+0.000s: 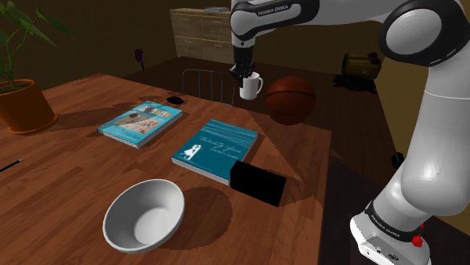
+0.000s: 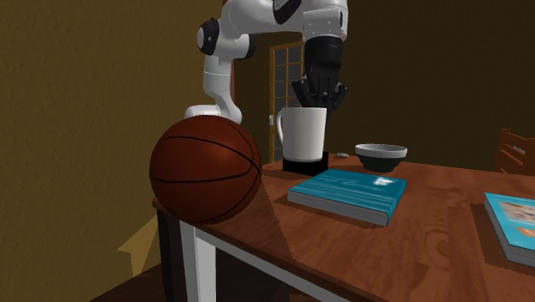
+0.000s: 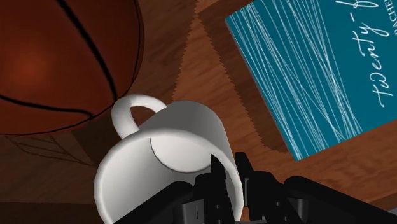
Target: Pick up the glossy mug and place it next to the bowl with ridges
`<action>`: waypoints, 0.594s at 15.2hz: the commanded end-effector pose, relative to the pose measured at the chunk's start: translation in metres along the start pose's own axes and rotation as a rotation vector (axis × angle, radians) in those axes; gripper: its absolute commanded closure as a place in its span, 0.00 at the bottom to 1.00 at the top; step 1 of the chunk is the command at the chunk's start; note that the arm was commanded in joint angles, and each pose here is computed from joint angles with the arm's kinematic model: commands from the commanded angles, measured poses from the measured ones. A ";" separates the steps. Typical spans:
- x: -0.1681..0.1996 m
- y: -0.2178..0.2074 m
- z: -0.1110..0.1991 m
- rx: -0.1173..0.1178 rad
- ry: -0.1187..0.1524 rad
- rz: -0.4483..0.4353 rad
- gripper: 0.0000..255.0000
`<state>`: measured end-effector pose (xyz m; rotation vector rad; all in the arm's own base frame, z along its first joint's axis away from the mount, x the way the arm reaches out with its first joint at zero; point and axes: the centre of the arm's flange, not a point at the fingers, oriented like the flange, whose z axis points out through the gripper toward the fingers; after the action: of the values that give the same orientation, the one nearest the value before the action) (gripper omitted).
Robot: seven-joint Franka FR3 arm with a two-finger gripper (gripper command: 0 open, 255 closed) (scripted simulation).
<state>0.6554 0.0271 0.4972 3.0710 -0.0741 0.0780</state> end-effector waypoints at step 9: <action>-0.040 -0.051 -0.031 0.000 0.000 0.000 1.00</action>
<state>0.6257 0.0718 0.5236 3.0712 -0.0729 0.0773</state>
